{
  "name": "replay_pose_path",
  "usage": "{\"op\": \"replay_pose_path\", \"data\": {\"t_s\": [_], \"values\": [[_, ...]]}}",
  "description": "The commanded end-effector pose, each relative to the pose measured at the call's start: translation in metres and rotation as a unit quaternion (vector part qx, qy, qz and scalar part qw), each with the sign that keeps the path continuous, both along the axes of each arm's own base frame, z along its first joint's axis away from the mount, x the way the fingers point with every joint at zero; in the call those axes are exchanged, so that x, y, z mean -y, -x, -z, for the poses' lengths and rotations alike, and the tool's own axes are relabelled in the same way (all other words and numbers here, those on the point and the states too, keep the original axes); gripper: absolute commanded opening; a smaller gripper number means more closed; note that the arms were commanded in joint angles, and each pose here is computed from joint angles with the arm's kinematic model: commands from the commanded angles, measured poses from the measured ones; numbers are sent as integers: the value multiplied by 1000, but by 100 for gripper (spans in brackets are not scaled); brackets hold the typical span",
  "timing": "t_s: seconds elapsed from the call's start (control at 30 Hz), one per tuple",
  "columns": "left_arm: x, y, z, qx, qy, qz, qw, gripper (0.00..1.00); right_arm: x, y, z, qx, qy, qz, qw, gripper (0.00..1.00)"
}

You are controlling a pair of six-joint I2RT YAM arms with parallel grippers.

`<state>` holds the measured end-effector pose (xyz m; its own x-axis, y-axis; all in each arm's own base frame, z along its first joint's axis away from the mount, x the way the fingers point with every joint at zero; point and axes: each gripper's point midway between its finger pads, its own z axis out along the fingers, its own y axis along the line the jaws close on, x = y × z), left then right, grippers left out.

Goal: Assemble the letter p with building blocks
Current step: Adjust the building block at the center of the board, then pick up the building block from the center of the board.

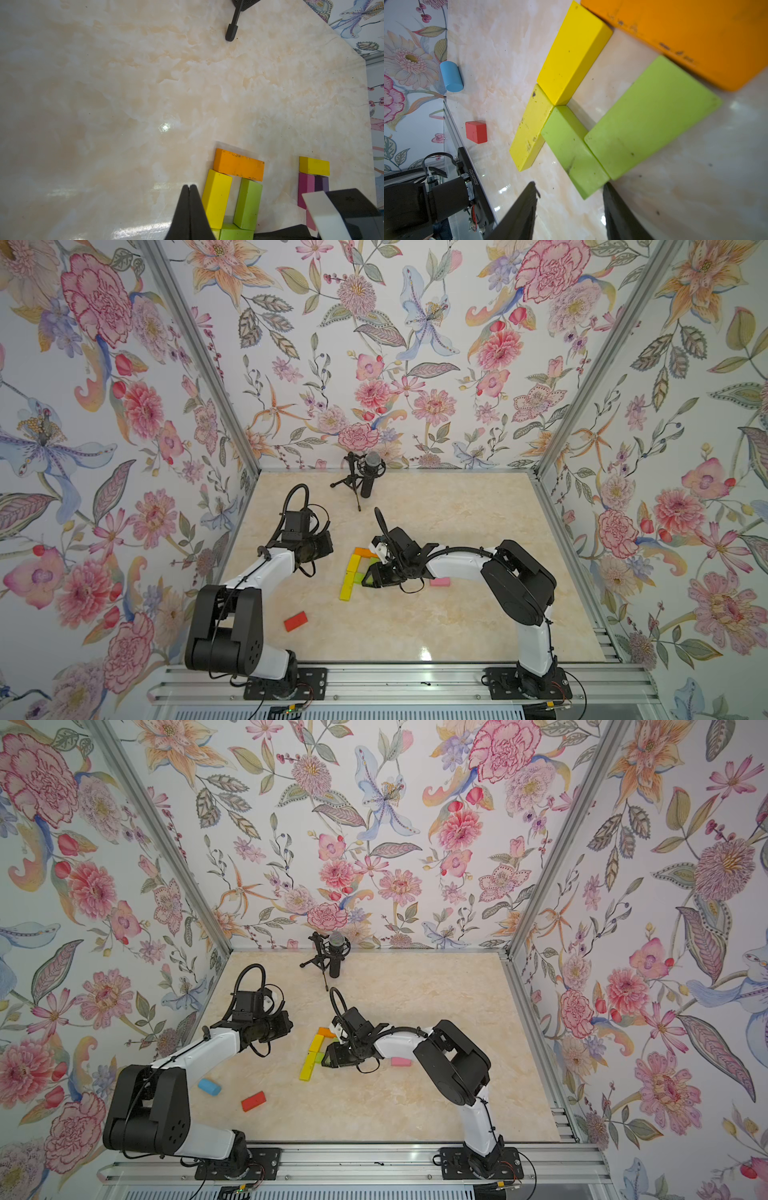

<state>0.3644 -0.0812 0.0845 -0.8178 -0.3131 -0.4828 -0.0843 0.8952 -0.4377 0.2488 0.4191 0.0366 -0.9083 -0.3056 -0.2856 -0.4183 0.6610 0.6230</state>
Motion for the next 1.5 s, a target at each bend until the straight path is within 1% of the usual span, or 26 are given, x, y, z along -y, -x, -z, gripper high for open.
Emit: {"op": "replay_pose_path", "data": {"t_s": [0.0,0.17,0.27,0.37,0.47,0.53,0.57,0.63,0.7,0.73,0.83,0.9,0.97,1.07,1.13,1.2,1.27,1.3,1.37,1.47], "values": [[-4,5,-8,7,-4,1,1000,0,6,-4,-10,6,-6,14,1000,51],[-4,6,-15,16,0,-3,1000,0,17,-4,-28,20,-13,24,999,51],[6,6,-23,24,10,13,1000,0,27,-11,-48,41,-18,36,998,52],[19,6,-33,29,13,32,999,1,44,-25,-73,66,-21,57,996,52],[44,6,-49,44,19,56,997,1,74,-41,-88,83,-7,93,992,53],[58,8,-58,49,9,70,996,2,88,-45,-97,90,-7,99,991,54],[60,11,-61,50,3,69,996,2,93,-44,-101,94,-5,94,991,55],[53,15,-64,52,-3,46,998,4,92,-39,-105,99,1,78,992,56],[41,20,-67,60,-21,20,998,7,81,-26,-108,98,-2,47,994,58],[36,24,-67,57,-29,14,998,7,76,-21,-109,101,0,37,994,58],[22,42,-54,13,-61,3,998,8,71,-11,-108,105,6,25,994,58],[16,57,-44,-19,-75,-7,997,9,69,-7,-106,117,12,17,993,61],[10,72,-37,-37,-83,-22,996,11,64,-4,-104,123,11,-3,992,62],[-3,94,-33,-58,-87,-60,993,10,47,-2,-107,132,-1,-38,991,62],[-16,101,-43,-42,-86,-103,990,13,28,7,-112,132,-20,-75,988,63],[-29,99,-61,0,-69,-153,986,17,6,22,-112,131,-37,-120,983,64],[-33,92,-81,37,-40,-170,984,16,-8,34,-107,128,-41,-152,979,65],[-36,90,-89,45,-32,-175,983,16,-13,39,-105,128,-42,-165,977,65],[-42,89,-94,26,-52,-164,985,17,-14,45,-100,126,-40,-177,975,68],[-48,106,-80,-55,-120,-124,984,17,-9,46,-98,141,-31,-181,973,70]]}}
